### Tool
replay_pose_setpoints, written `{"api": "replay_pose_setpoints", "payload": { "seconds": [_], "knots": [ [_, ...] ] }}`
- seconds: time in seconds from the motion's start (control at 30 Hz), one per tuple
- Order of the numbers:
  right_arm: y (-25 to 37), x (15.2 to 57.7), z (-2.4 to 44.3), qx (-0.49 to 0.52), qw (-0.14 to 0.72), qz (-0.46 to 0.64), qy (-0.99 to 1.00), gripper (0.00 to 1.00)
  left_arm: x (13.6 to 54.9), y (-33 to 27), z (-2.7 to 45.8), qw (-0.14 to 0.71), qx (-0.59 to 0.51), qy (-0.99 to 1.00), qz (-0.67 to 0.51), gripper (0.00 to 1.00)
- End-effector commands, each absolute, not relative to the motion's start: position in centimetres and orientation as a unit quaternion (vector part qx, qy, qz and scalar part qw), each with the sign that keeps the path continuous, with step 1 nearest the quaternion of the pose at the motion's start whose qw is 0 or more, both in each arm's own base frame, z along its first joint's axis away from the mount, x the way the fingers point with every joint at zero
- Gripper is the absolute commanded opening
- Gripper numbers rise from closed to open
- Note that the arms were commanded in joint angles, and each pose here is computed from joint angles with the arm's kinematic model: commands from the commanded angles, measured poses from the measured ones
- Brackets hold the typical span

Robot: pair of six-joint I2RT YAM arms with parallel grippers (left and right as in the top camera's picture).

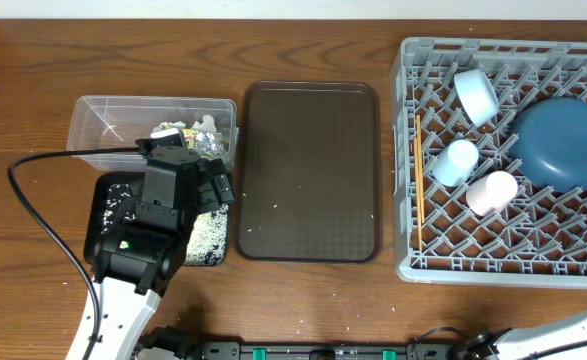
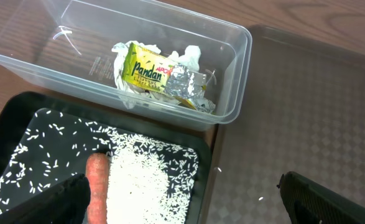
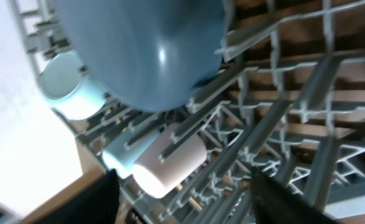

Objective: Sort waste into correct bins and load items into the dishwasher rack
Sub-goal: 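Lift the blue plate with the right gripper and carry it into the rack, then release the blue plate in the rack and raise the right gripper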

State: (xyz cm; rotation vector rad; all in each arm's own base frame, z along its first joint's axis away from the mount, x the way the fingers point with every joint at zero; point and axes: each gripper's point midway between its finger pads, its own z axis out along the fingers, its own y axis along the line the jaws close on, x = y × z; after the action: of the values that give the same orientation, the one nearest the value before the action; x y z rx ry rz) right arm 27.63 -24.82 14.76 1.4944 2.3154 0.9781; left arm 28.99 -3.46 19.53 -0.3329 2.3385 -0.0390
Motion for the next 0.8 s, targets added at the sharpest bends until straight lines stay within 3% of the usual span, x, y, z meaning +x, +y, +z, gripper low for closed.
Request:
{"api": "replay_pose_setpoints", "payload": {
  "seconds": [0.0, 0.03, 0.33, 0.67, 0.77],
  "knots": [
    [-23.9, 29.0, 16.4, 0.485, 0.141, 0.385, 0.772, 0.82, 29.0, -3.0, 19.4, 0.380, -0.127, 0.916, -0.002, 1.00],
    [-23.6, 29.4, 16.8, 0.475, 0.149, 0.394, 0.772, 0.99, 29.0, -3.0, 19.4, 0.380, -0.127, 0.916, -0.002, 1.00],
    [-17.3, 34.0, 20.2, 0.334, 0.174, 0.377, 0.846, 0.99, 29.0, -3.0, 19.4, 0.380, -0.127, 0.916, -0.002, 1.00],
    [-10.5, 37.8, 24.3, 0.186, 0.142, 0.068, 0.970, 0.99, 29.0, -3.0, 19.4, 0.380, -0.127, 0.916, -0.002, 1.00],
    [-6.9, 38.5, 24.9, 0.143, 0.140, 0.023, 0.980, 0.99, 29.0, -3.0, 19.4, 0.380, -0.127, 0.916, -0.002, 1.00]
  ]
}}
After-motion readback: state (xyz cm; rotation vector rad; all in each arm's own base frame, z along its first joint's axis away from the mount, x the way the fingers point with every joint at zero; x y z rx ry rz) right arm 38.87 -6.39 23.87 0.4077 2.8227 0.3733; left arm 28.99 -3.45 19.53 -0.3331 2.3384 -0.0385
